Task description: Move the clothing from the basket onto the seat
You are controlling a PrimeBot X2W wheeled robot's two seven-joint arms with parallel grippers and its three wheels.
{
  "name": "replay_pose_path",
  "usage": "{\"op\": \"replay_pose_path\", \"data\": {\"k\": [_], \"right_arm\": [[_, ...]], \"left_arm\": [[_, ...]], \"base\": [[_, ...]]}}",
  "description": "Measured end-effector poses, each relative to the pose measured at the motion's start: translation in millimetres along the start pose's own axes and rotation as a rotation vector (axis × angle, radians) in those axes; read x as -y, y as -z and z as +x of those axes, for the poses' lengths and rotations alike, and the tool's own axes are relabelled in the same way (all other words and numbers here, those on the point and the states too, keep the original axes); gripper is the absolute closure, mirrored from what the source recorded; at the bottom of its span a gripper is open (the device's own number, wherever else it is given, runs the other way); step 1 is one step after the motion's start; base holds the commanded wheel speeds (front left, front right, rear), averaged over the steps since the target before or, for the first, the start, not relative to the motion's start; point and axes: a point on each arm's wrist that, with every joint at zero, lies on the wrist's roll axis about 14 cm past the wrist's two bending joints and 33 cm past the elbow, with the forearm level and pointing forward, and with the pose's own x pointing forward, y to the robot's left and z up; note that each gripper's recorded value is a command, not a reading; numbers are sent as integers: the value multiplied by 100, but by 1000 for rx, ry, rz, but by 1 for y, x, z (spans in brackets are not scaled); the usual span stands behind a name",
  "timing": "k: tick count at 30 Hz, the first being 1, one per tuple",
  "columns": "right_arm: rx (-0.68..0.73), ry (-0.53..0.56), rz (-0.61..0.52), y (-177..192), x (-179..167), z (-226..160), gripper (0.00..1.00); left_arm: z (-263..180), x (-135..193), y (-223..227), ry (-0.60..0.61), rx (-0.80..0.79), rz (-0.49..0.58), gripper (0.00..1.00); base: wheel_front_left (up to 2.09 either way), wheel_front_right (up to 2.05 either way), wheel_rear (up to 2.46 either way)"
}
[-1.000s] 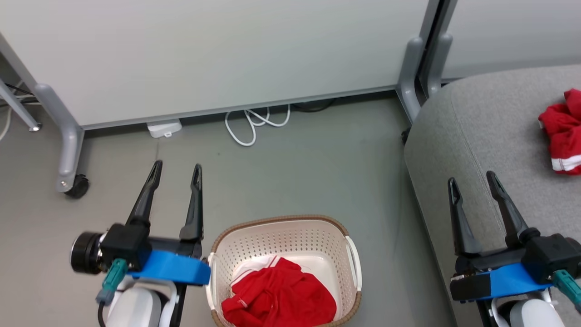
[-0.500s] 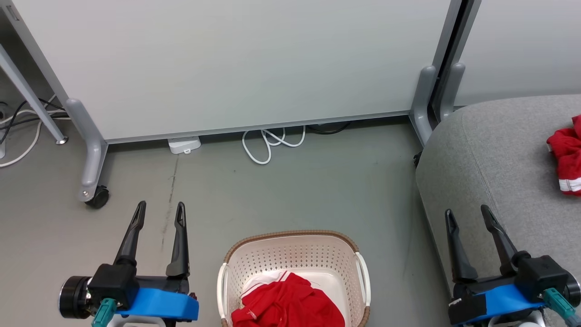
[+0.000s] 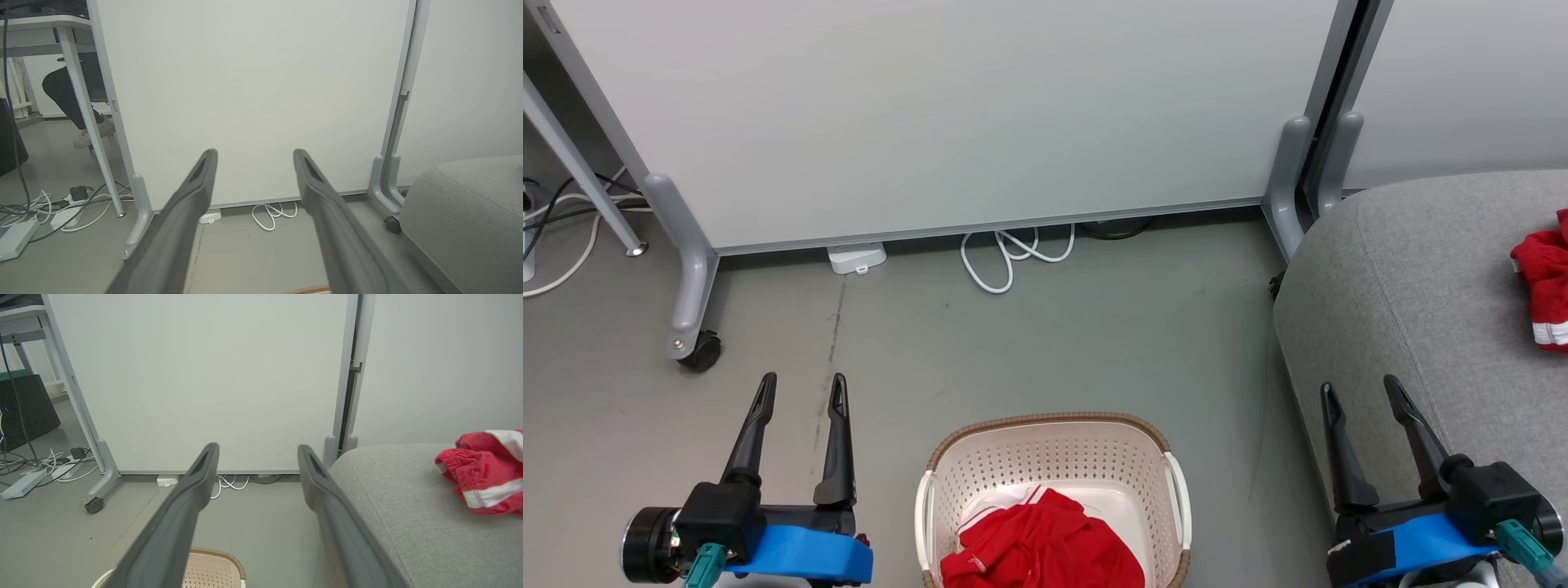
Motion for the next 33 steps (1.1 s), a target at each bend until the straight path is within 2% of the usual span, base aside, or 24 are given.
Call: {"op": "replay_pose_path", "data": {"k": [11,16,24,30,33], "right_arm": [[-14,-3,3,5,-1,1,0],[-17,-1,3,7,0,6,0],[9,-15,-10,2,-1,28,0],[42,-9,-19,-2,6,57,0],[38,5,-18,7,14,73,0]], "left_arm": [[5,2,3,13,-8,7,0],[22,16,-1,64,6,14,0],[62,66,13,276,-30,42,0],[93,94,54,443,-136,101,0],[101,110,101,548,-254,129,0]], "base": [[0,0,0],[0,0,0],[0,0,0],[0,0,0],[0,0,0]]}}
